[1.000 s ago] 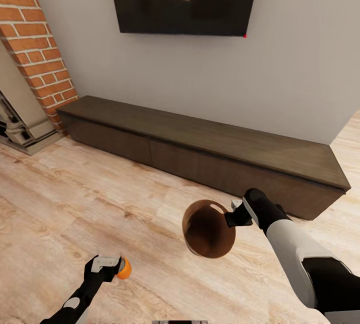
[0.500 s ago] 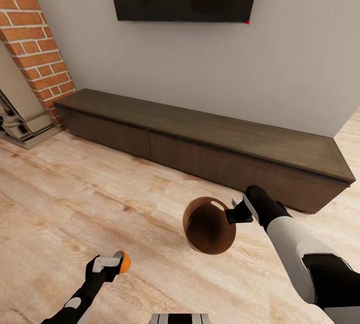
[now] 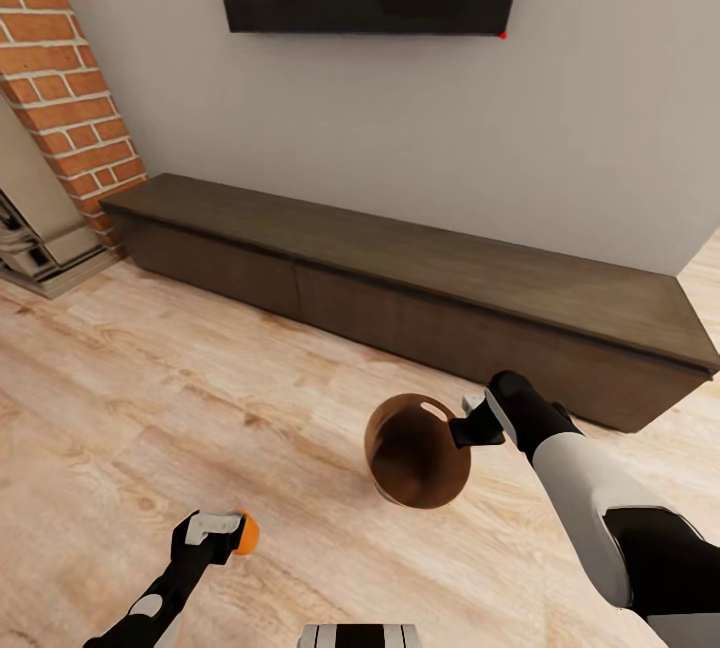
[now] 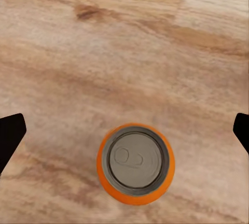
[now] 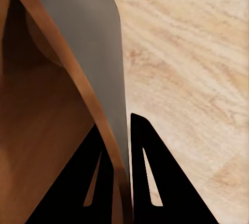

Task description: Put the three can of soda from the living room inside the tash can in the kitchen.

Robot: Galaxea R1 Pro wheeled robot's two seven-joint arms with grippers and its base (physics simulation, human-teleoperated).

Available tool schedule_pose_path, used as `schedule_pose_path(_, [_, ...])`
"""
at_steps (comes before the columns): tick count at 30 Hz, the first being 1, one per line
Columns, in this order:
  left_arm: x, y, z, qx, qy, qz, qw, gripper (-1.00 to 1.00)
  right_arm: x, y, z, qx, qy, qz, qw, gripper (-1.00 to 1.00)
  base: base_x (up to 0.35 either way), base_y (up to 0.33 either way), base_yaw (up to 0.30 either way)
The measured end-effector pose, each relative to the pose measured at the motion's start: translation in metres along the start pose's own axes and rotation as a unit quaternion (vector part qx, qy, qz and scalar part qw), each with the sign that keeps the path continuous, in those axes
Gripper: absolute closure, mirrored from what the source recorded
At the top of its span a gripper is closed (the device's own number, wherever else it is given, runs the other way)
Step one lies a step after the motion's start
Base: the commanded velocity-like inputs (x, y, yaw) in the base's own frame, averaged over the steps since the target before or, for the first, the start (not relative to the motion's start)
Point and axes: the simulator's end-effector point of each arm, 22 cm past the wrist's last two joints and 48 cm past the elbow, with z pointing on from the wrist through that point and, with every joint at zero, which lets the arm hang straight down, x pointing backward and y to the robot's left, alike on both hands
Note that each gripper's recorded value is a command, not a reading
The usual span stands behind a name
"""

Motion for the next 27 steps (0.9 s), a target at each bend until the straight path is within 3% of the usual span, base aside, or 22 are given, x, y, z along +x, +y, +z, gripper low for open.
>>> schedule_pose_path(6, [0.0, 0.001, 0.0, -0.002, 0.0, -0.003, 1.0, -1.0, 0.0, 0.002, 0.001, 0.001, 0.001, -0.003, 1.0, 1.0, 0.031, 0.0, 0.0])
schedule_pose_path(16, [0.024, -0.001, 0.01, -0.001, 0.003, -0.001, 1.0, -1.0, 0.008, 0.0, 0.025, -0.001, 0.003, -0.003, 1.0, 1.0, 0.002, 0.0, 0.0])
schedule_pose_path(27, [0.058, -0.004, 0.014, 0.002, 0.033, -0.001, 0.9994, -1.0, 0.023, -0.004, 0.06, -0.004, 0.032, 0.002, 0.9995, 1.0, 0.0, 0.0, 0.0])
